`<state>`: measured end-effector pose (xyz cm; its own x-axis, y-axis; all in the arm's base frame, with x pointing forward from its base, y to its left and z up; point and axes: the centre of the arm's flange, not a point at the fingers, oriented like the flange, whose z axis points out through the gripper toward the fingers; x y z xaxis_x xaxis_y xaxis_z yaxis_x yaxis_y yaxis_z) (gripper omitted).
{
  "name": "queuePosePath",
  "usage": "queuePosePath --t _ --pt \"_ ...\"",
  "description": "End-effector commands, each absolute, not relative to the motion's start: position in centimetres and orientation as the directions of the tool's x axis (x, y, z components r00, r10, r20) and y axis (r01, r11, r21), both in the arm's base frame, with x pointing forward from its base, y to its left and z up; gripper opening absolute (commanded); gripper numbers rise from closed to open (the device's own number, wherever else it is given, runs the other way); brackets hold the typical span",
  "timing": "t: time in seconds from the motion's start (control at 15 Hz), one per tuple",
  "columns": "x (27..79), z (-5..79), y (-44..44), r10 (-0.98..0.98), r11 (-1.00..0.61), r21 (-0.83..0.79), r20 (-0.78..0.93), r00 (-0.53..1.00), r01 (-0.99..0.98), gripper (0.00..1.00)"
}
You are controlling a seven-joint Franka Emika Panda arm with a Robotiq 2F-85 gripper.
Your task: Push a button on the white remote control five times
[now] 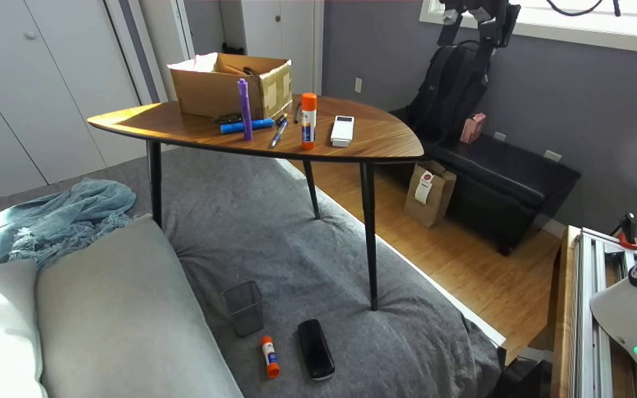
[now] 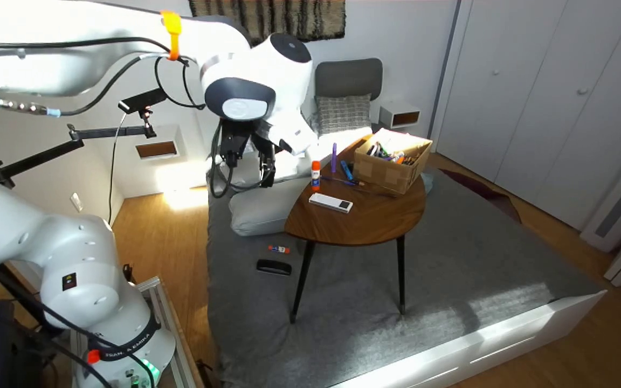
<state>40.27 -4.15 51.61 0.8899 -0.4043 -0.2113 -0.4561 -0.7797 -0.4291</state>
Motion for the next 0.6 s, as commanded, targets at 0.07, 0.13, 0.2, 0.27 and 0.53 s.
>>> queuePosePath --t 0.07,0.13,0.2,0.27,0.53 --pt "45.0 50.2 -5.7 -0.507 -0.657 -0.4 -0.393 0.767 -0.639 1.0" --pt "45.6 49.7 -5.8 -0.523 -0.632 -0.385 -0.428 0.737 -0.672 1.0" --pt "46.2 49.2 -5.8 -0.526 -0.612 -0.37 -0.47 0.709 -0.699 1.0" --pt "43.9 48.8 -5.6 -0.511 -0.666 -0.384 -0.39 0.766 -0.64 1.0" --pt "45.6 47.8 -5.7 -0.52 -0.644 -0.358 -0.444 0.73 -0.676 1.0"
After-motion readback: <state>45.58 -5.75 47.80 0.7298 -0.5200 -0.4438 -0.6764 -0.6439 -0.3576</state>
